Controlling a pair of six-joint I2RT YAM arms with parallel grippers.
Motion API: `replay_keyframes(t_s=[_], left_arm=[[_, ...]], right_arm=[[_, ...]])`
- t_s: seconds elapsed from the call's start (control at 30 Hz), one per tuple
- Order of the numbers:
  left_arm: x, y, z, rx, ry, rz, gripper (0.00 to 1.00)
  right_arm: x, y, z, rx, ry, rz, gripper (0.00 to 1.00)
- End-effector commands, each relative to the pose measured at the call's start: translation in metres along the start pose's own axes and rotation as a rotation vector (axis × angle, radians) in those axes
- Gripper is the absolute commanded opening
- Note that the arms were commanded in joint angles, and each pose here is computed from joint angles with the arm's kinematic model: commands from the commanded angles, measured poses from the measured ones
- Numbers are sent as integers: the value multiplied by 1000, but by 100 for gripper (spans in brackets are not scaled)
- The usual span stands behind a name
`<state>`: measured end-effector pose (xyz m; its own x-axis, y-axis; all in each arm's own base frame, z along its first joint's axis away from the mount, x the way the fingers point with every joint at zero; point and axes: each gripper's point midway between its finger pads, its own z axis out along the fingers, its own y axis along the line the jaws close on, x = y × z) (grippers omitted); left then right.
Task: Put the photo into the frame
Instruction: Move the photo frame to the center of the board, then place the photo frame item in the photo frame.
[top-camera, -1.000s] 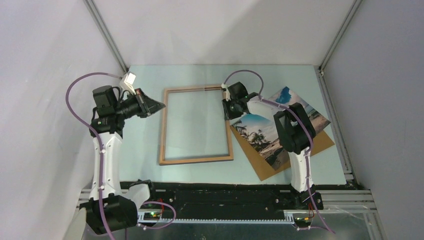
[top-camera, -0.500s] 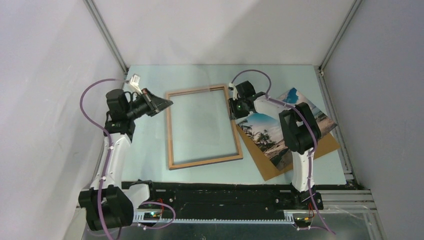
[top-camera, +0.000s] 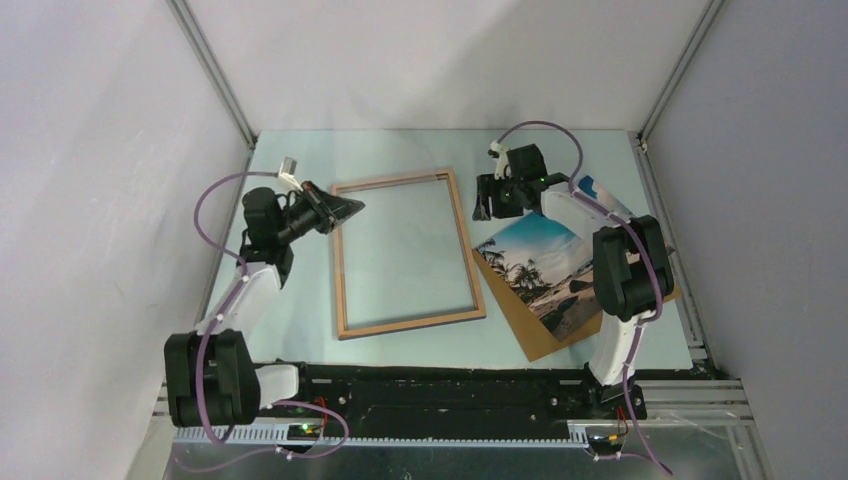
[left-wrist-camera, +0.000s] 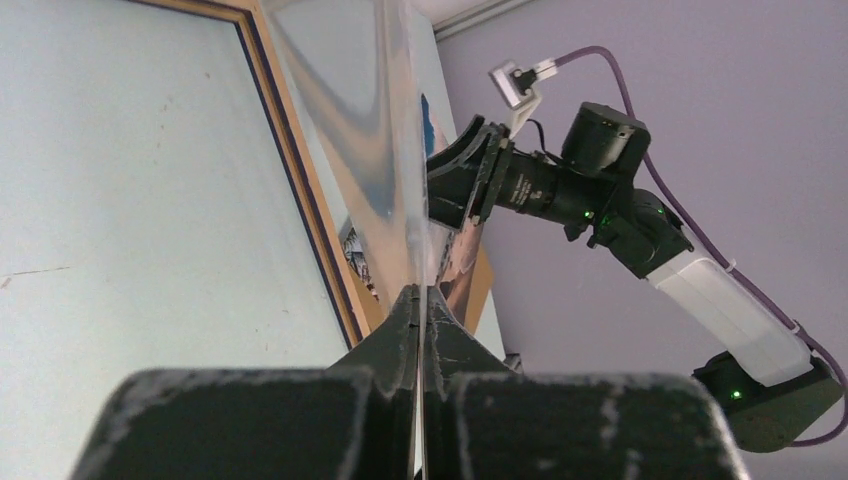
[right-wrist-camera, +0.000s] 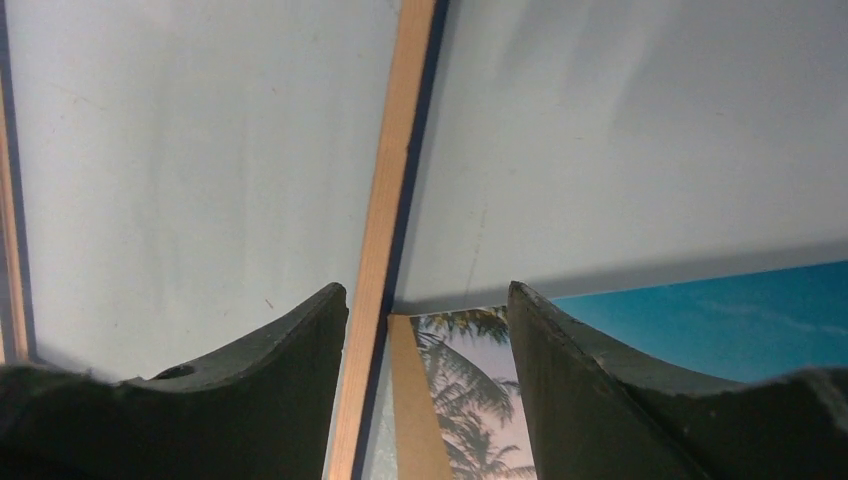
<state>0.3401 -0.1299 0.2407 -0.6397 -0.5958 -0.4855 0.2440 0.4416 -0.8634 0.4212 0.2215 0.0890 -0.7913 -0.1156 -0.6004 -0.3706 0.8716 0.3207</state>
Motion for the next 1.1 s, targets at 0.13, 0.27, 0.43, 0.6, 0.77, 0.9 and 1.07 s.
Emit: replay_keyframes(t_s=[0.13,0.27,0.43,0.6,0.77,0.9,1.07], left_arm=[[11,9,34,75,33,-80,0],[25,33,44,30,62,-130,0],[40,62,42,-54,55,-153,0],[55,90,36,-165,57,-172,1],[64,99,35,-214,65,-167,5],[75,110,33,-265,72,-170,9],[86,117,31,-300,93,-173,16]], right_arm=[[-20,-19,-30,1,-92,14,65],[-14,-20,-31,-1,-87,8,65],[-10,-18,-28,-16,-77,9,65],[-7,-9,-24,-51,-67,4,65],[1,7,-14,-94,-42,-23,66],[11,20,1,-105,-9,-56,66],[27,28,20,-106,48,-81,66]])
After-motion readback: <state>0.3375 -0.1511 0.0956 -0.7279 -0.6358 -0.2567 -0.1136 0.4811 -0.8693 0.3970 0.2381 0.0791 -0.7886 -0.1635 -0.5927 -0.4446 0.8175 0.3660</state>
